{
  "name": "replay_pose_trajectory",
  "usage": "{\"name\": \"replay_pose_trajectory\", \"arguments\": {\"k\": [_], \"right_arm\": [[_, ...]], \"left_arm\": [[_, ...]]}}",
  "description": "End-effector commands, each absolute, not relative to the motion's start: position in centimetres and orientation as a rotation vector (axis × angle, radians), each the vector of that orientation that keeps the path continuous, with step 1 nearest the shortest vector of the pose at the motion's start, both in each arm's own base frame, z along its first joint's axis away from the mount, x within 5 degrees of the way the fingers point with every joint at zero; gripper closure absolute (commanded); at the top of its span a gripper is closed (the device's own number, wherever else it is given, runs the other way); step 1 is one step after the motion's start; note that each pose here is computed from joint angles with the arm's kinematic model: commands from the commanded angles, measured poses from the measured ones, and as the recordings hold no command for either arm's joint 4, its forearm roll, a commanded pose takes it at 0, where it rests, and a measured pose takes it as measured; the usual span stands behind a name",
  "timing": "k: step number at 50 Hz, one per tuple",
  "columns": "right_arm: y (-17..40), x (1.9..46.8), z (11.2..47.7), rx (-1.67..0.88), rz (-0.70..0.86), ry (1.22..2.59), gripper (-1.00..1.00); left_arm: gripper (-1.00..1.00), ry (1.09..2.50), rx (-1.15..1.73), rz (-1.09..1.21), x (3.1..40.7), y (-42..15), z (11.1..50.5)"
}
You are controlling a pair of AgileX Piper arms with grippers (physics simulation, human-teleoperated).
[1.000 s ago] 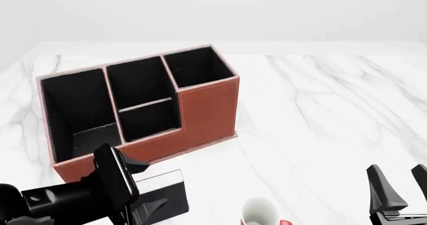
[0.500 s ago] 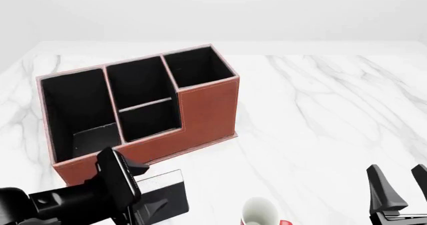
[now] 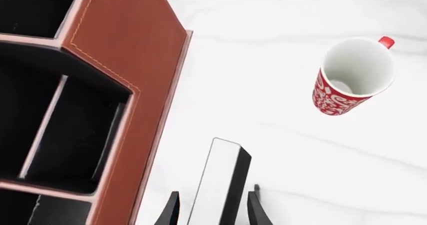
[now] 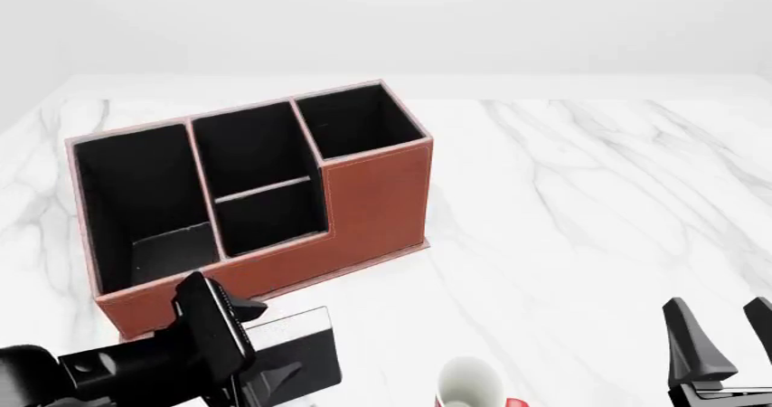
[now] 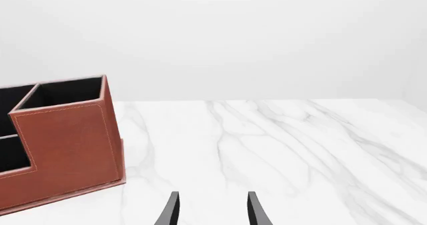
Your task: Pick up the book and place it in the front compartment of the caddy.
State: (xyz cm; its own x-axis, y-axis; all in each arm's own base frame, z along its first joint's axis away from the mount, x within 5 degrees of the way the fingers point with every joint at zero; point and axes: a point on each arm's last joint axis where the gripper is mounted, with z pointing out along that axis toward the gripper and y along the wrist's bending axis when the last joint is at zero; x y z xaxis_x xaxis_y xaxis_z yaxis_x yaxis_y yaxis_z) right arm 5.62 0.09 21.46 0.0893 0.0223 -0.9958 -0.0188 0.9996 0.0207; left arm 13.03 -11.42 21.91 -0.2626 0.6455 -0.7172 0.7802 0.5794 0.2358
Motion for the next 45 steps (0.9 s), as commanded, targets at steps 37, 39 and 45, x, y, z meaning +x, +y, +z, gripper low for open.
{"name": "replay_pose_trajectory", "arguments": {"k": [37,39,45], "right_arm": [[0.1,5.6,21.5,0.003,0.029,1.481,-1.0],[0.1,5.6,21.5,0.003,0.029,1.481,-1.0],[0.1,5.6,21.5,0.003,0.029,1.481,-1.0]], "left_arm": [[1.0,2.009,1.131,-0.232,12.5,-11.4,20.1],[1.0,2.002,1.136,-0.234,12.5,-11.5,20.4],[1.0,1.983,1.163,-0.224,12.7,-11.7,21.5]]}}
